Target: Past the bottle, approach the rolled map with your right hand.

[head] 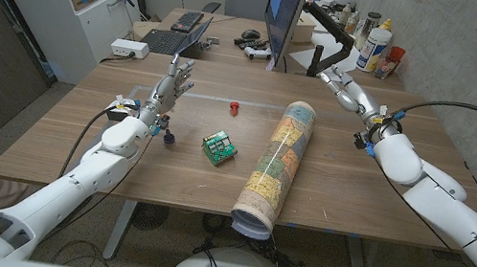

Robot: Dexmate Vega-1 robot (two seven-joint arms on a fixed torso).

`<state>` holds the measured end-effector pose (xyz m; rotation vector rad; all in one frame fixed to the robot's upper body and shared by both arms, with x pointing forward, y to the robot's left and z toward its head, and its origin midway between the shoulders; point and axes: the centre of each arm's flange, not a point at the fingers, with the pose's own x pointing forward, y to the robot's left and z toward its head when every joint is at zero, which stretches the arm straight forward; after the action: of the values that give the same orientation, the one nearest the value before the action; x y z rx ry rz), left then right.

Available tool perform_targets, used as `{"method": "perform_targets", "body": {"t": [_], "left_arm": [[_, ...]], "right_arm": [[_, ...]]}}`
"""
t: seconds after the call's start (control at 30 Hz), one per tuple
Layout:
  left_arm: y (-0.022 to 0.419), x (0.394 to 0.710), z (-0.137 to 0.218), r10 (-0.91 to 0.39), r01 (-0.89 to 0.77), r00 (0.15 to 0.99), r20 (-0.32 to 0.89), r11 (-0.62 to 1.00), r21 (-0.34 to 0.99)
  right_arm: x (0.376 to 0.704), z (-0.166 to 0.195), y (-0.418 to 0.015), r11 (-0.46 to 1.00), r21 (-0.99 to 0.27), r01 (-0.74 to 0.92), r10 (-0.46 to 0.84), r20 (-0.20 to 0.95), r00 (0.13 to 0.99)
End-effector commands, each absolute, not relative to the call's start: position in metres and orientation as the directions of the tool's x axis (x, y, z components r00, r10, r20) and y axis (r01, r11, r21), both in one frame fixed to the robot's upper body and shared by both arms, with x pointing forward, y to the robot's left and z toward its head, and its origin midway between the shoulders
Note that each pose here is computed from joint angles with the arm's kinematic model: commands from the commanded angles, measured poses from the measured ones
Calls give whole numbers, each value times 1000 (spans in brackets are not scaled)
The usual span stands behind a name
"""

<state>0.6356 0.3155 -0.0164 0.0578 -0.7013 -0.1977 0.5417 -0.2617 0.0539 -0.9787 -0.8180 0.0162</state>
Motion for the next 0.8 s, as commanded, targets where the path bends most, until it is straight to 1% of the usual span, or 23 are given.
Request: {"method": "perform_targets", "body": {"t": [0.03,0.63,0.8], "left_arm": [[316,635,-18,-208,163,747,631,978,130],[314,635,-12,-228,162,744,628,974,160],[314,635,-12,-228,166,751,619,973,158]], "right_arm": [[532,60,-259,476,-799,368,404,570,715],[528,61,-249,367,-848,383,471,524,709],[526,61,-247,328,-867,375,493,495,715]]}}
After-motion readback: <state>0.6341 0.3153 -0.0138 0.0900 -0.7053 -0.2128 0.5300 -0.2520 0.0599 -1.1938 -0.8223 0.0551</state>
